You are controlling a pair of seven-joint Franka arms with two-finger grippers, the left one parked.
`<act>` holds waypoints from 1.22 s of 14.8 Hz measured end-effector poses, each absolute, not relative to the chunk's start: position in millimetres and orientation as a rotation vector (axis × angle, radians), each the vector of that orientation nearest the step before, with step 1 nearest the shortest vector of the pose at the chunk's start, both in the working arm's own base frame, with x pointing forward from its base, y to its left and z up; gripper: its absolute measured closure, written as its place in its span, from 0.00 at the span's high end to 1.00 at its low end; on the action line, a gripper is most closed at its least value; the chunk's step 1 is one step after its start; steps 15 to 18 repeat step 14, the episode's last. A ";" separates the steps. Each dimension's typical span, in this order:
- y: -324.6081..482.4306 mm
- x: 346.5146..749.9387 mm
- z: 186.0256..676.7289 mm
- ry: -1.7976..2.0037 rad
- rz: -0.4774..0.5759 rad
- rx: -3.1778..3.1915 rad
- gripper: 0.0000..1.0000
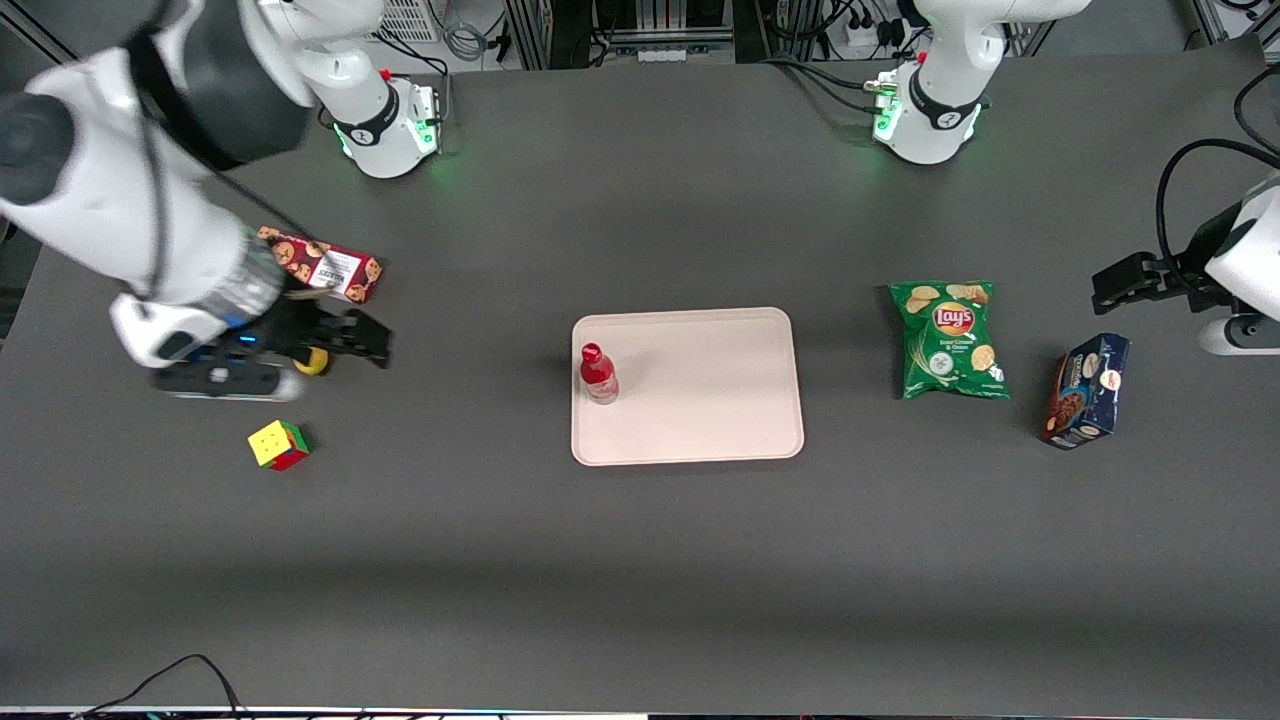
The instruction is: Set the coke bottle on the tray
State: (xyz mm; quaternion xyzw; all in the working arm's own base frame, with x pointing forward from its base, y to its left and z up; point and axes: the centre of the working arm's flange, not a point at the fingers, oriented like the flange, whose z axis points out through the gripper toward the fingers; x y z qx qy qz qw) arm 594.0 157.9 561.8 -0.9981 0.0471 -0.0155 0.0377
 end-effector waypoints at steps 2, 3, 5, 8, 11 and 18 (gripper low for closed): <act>99.4 584.8 570.8 0.123 -0.052 -3.058 1.00; 70.2 578.9 572.6 0.113 -0.054 -3.060 1.00; 18.4 569.3 573.4 0.103 -0.055 -3.065 1.00; -17.7 564.2 569.8 0.106 -0.045 -3.076 1.00; -10.4 564.0 567.5 0.072 -0.038 -3.101 1.00; -2.8 564.3 568.3 0.047 -0.041 -3.111 1.00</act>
